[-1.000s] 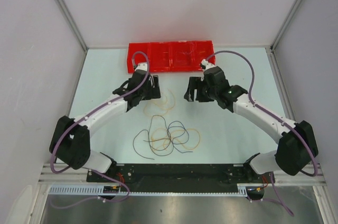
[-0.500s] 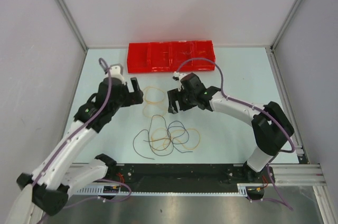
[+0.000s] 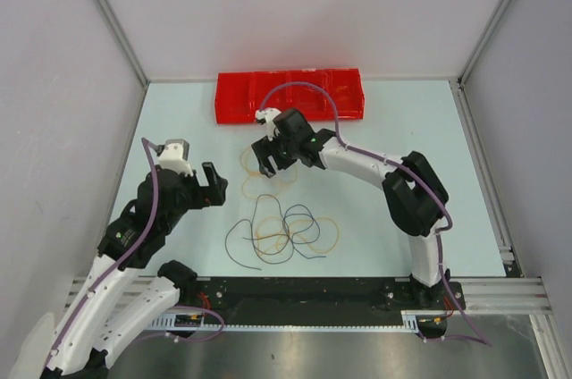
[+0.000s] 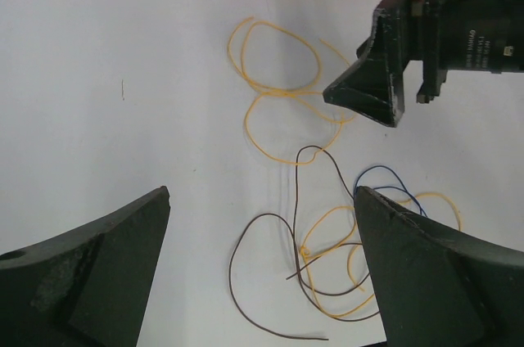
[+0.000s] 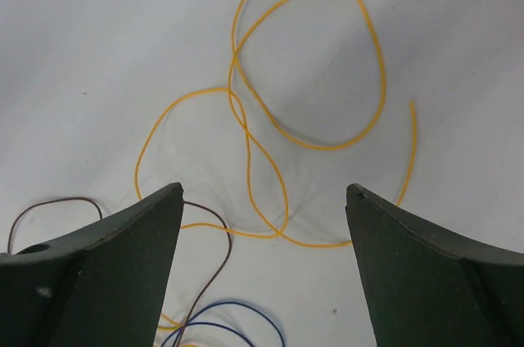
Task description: Untangle the cables
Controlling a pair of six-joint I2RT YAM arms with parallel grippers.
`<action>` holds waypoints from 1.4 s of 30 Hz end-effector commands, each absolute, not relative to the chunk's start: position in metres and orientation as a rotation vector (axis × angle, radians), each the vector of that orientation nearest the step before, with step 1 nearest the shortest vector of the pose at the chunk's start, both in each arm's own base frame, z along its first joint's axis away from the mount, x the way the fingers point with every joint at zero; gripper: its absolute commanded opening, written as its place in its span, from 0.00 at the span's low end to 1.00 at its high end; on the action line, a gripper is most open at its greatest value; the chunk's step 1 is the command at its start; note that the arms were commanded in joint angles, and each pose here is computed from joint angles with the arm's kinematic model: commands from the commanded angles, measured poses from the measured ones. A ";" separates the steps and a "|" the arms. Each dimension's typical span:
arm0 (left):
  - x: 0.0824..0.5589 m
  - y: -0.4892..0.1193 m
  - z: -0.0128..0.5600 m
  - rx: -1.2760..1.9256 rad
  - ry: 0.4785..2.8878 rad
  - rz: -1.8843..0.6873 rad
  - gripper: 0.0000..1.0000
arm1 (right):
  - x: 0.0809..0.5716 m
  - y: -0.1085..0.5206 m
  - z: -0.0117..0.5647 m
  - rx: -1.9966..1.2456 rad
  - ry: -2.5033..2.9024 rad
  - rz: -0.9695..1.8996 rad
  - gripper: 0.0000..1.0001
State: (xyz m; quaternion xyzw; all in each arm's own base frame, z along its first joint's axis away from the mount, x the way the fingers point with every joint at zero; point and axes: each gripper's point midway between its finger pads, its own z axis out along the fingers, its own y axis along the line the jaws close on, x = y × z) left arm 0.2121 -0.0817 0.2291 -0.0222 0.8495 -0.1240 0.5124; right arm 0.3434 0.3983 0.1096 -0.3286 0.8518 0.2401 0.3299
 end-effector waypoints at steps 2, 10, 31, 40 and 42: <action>0.216 -0.084 0.231 -0.029 2.027 -0.303 1.00 | 0.354 0.416 0.110 -1.010 2.142 0.576 0.85; 0.216 -0.086 0.231 -0.018 2.024 -0.313 1.00 | 0.364 0.432 0.083 -1.090 2.138 0.561 0.82; 0.217 -0.086 0.228 -0.019 2.031 -0.307 1.00 | 0.372 0.467 0.041 -1.181 2.132 0.502 0.60; 0.217 -0.083 0.229 -0.028 2.026 -0.303 1.00 | 0.370 0.474 0.026 -1.207 2.143 0.488 0.22; 0.218 -0.083 0.229 -0.029 2.026 -0.302 1.00 | 0.365 0.476 0.023 -1.208 2.153 0.515 0.12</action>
